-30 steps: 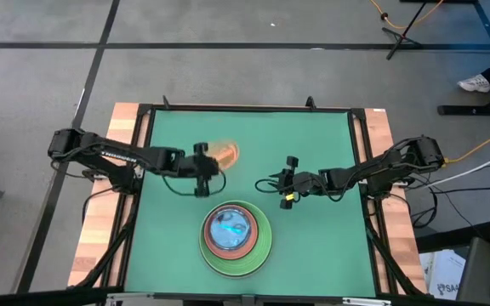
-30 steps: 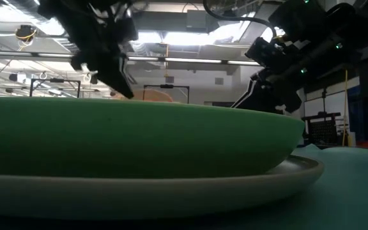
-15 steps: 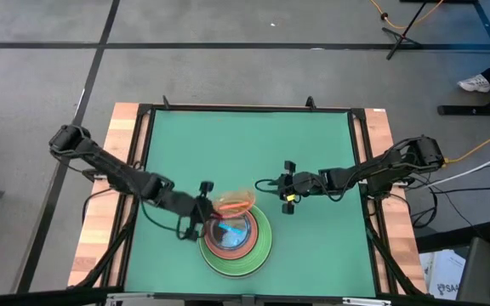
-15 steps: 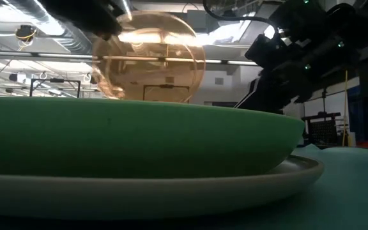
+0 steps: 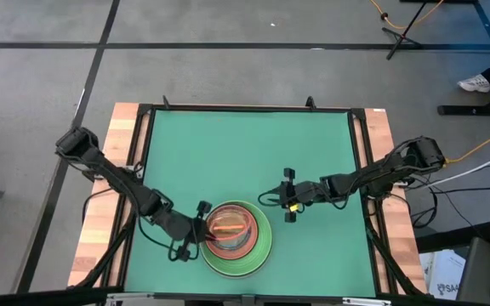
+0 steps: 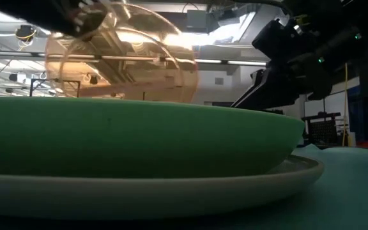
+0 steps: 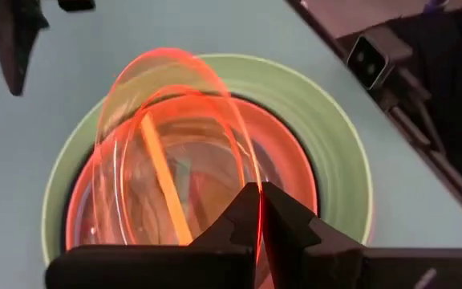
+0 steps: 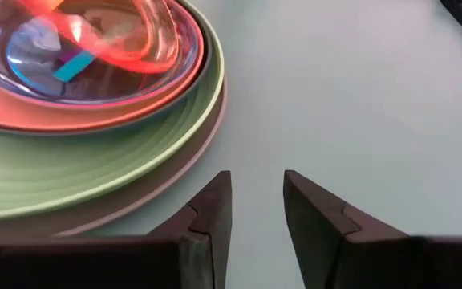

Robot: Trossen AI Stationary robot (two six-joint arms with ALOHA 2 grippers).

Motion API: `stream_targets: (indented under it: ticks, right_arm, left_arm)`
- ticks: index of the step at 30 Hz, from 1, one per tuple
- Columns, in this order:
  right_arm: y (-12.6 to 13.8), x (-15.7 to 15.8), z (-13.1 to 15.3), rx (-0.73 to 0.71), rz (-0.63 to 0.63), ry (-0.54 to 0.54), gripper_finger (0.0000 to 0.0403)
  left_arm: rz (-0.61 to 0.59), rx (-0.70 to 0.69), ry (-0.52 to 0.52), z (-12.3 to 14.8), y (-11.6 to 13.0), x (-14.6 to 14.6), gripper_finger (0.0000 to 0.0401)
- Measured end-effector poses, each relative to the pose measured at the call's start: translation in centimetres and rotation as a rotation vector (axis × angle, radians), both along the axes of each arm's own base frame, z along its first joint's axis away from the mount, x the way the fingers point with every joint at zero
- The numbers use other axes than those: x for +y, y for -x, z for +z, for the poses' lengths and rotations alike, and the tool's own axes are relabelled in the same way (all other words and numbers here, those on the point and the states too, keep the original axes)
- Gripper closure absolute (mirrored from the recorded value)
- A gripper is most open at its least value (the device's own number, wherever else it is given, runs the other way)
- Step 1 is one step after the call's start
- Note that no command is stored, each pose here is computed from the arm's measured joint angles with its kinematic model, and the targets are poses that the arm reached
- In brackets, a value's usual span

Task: Stack plastic plates
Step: Stack the transparent orange plate on top of the transparent blue plate

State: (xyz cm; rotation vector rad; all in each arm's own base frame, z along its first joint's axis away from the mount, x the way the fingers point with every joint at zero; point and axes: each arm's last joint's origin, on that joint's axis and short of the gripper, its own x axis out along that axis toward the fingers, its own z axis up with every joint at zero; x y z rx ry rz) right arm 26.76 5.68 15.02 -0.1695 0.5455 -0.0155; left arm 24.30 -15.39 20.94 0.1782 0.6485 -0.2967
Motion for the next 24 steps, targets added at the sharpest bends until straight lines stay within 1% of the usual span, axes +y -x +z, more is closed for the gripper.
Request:
stream_targets:
  ticks: [6,11,14,18,24]
  right_arm:
    - [0.0,0.0,0.0,0.0,0.0,0.0,0.0297]
    - [0.0,0.0,0.0,-0.001,0.0,0.0,0.0297]
    - [0.0,0.0,0.0,0.0,0.0,-0.001,0.0297]
    - [0.0,0.0,0.0,0.0,-0.001,0.0,0.0297]
    - [0.0,0.0,0.0,0.0,0.0,0.0,0.0297]
  left_arm:
    - [0.021,0.043,-0.016,-1.5,-0.5,-0.3,0.0393]
    - [0.024,0.044,-0.014,-1.6,-0.6,-0.4,0.0393]
    - [0.044,0.05,0.006,-1.6,-0.6,-0.3,0.0388]
    - [0.078,0.06,0.039,-1.6,-0.7,-0.2,0.0361]
    - [0.064,0.069,0.051,-1.6,-0.6,-0.3,0.0308]
